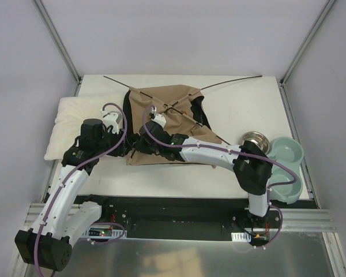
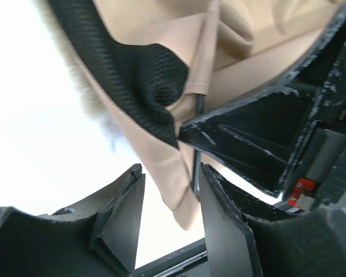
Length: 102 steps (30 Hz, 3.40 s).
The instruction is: Set up the pet tent
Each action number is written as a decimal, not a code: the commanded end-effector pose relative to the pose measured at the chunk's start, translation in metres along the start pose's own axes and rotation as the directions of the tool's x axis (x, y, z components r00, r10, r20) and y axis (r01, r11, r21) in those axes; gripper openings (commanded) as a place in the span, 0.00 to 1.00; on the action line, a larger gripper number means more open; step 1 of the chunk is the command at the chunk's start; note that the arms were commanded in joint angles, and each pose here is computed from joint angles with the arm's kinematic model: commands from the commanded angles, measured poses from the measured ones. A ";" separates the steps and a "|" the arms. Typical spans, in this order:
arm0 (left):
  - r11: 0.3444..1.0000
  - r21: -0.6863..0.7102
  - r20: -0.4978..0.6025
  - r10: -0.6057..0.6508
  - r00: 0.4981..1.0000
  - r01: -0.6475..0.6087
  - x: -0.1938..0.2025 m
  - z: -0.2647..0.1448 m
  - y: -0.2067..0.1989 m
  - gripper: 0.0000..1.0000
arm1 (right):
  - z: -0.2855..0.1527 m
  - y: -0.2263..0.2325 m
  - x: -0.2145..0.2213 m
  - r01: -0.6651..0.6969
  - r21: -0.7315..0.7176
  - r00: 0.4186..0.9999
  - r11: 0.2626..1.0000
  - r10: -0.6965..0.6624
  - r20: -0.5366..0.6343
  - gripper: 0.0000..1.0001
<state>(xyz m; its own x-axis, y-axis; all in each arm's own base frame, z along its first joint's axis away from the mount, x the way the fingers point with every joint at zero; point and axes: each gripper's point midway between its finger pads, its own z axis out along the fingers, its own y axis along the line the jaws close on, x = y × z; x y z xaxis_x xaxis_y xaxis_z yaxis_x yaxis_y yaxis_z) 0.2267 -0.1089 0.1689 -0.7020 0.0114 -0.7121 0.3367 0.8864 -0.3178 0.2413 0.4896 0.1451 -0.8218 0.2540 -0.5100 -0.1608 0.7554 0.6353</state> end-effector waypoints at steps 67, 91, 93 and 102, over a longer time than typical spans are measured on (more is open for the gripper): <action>0.947 -0.221 0.218 -0.183 0.959 0.231 -0.057 -0.030 0.023 0.59 | 0.009 -0.232 -0.223 -0.412 0.577 0.910 0.705 0.296 0.289 0.57; 0.957 -0.211 0.287 -0.134 0.948 0.199 -0.061 -0.060 0.015 0.60 | 0.030 -0.239 -0.196 -0.662 0.502 0.742 0.557 0.583 0.332 0.00; 0.958 -0.206 0.296 -0.131 0.946 0.198 -0.061 -0.064 0.013 0.60 | 0.026 -0.233 -0.199 -0.685 0.481 0.720 0.547 0.607 0.335 0.00; 0.961 -0.183 0.325 -0.138 0.936 0.205 -0.063 -0.075 0.007 0.60 | 0.012 -0.190 -0.207 -0.819 0.359 0.549 0.448 0.794 0.260 0.00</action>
<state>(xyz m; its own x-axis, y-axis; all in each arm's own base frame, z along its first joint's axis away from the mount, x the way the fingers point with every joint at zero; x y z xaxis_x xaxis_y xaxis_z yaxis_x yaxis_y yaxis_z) 0.2297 -0.0682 0.2372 -0.5397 -0.2593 -0.8009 0.0408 0.9422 -0.3325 0.4594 0.2809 0.0736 -0.4799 0.8698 -0.1144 0.7652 0.4788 0.4303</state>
